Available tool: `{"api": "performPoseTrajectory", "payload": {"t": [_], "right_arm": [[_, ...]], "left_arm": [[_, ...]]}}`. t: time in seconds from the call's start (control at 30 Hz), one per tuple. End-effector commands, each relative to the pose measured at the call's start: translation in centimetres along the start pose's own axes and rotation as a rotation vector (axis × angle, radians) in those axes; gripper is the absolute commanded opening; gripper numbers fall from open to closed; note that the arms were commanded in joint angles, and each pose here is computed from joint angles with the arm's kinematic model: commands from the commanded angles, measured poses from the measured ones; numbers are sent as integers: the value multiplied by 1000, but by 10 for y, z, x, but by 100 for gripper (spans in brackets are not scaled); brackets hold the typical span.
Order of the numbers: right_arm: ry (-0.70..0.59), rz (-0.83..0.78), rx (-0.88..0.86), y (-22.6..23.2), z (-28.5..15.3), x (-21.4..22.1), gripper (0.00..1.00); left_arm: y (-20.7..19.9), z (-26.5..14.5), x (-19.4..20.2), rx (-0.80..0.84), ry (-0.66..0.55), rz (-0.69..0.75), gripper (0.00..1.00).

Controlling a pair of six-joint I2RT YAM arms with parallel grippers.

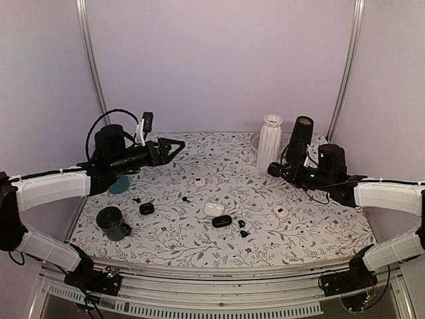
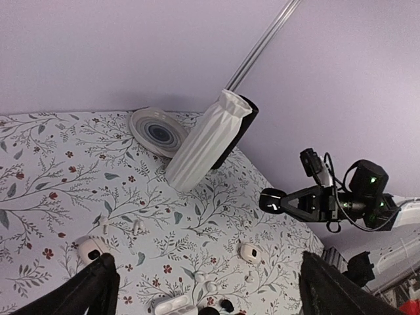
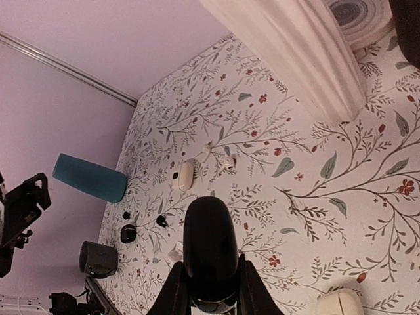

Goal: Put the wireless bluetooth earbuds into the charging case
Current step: Place the charging case with the earbuds at the center of the board.

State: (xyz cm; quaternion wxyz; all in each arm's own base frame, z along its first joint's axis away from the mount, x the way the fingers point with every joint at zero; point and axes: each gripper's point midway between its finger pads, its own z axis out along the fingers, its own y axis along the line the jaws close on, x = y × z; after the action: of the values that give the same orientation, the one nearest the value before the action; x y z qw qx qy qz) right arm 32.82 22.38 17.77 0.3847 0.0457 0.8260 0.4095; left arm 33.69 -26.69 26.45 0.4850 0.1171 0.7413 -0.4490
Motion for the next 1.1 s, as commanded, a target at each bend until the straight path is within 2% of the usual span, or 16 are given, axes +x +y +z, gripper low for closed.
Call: {"api": "performPoseTrajectory", "payload": {"t": [0.0, 0.1, 0.33, 0.53, 0.7, 0.9, 1.07], "right_arm": [[74, 37, 37, -39, 12, 1, 3], [109, 75, 63, -65, 17, 2, 3], [134, 113, 108, -106, 27, -8, 3], [192, 193, 113, -140, 37, -5, 3], [234, 220, 101, -152, 48, 0, 3], [246, 235, 116, -161, 59, -2, 4], [290, 242, 135, -170, 71, -1, 5]], "left_arm": [[-17, 10, -1, -29, 17, 154, 96], [-23, 17, -1, -31, 35, 207, 96], [-28, 25, -4, -2, 37, 228, 96], [-21, 20, -10, -62, 17, 230, 96], [-15, 11, -15, -117, 8, 245, 96], [-13, -5, -16, -114, -48, 239, 96], [-13, -5, -16, -97, -40, 256, 96]]}}
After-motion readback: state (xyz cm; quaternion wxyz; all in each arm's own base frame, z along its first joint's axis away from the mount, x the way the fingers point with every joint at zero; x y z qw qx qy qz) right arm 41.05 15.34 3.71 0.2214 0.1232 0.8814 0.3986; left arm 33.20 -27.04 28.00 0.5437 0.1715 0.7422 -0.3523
